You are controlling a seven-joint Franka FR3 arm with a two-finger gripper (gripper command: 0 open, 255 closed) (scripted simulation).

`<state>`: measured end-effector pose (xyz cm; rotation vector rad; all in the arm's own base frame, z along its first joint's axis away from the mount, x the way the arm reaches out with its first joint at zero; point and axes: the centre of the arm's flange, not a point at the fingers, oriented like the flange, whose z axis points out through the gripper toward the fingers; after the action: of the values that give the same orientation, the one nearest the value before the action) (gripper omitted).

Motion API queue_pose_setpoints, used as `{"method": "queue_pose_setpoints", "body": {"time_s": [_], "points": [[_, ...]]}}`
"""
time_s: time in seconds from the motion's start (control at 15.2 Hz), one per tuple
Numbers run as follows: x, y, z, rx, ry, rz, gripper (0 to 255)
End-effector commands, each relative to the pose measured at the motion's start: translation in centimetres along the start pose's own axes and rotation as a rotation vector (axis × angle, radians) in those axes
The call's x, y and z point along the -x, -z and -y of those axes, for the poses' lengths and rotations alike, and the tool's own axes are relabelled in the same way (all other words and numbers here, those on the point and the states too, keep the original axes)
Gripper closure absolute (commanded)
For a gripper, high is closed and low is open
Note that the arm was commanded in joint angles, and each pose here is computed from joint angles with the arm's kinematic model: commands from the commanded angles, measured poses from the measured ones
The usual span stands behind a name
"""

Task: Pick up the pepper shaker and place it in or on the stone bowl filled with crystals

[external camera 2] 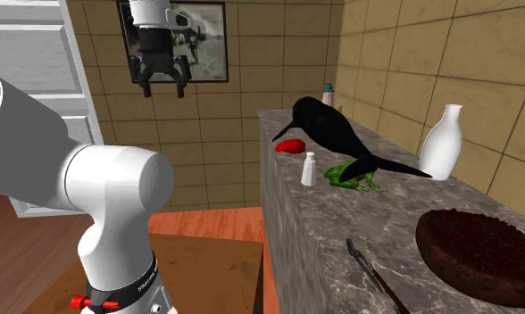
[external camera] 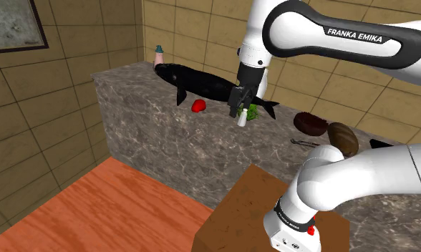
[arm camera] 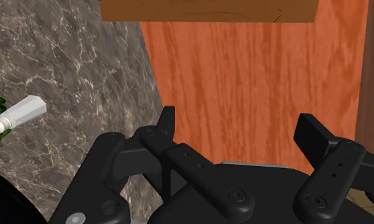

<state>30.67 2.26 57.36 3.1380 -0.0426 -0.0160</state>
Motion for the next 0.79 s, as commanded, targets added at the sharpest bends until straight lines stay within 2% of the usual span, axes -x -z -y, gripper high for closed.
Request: {"method": "queue_pose_setpoints", "body": {"time_s": [0.0,0.73], "points": [[0.0,0.0,0.0,0.000,0.000,0.000,0],[-4.0,-5.8,-12.7,-0.013,-0.044,-0.031,0]]}}
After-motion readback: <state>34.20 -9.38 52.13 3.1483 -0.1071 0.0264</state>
